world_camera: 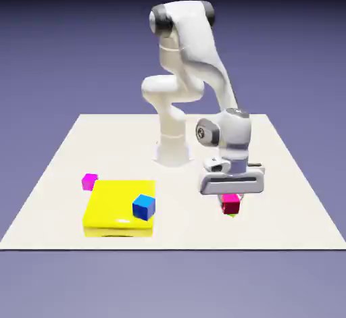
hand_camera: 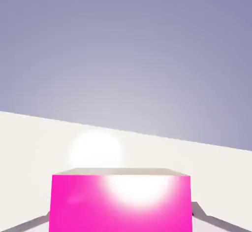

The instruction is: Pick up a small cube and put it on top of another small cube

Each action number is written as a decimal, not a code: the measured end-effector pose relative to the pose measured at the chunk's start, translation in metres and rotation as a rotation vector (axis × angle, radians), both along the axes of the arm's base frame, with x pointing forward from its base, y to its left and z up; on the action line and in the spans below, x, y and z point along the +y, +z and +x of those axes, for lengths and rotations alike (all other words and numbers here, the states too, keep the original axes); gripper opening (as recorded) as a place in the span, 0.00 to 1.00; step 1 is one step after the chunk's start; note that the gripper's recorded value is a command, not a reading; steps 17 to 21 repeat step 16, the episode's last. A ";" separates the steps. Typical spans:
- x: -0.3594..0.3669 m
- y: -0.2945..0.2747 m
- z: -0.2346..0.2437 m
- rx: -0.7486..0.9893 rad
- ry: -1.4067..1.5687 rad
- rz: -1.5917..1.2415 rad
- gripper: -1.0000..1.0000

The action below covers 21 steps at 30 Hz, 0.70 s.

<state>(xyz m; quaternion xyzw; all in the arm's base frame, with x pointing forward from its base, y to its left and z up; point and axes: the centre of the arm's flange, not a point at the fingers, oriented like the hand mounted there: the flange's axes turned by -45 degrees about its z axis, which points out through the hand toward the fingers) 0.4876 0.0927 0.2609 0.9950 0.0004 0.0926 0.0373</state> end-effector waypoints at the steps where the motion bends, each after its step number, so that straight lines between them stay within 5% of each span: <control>1: -0.034 0.010 0.000 0.000 -0.067 0.003 0.00; 8: -0.173 0.061 -0.038 -0.015 -0.348 0.074 0.00; 13: -0.176 -0.003 -0.029 -0.015 -0.348 0.073 0.00; 14: -0.176 -0.008 -0.029 -0.015 -0.348 0.073 1.00; 21: -0.176 -0.008 -0.029 -0.015 -0.348 0.073 1.00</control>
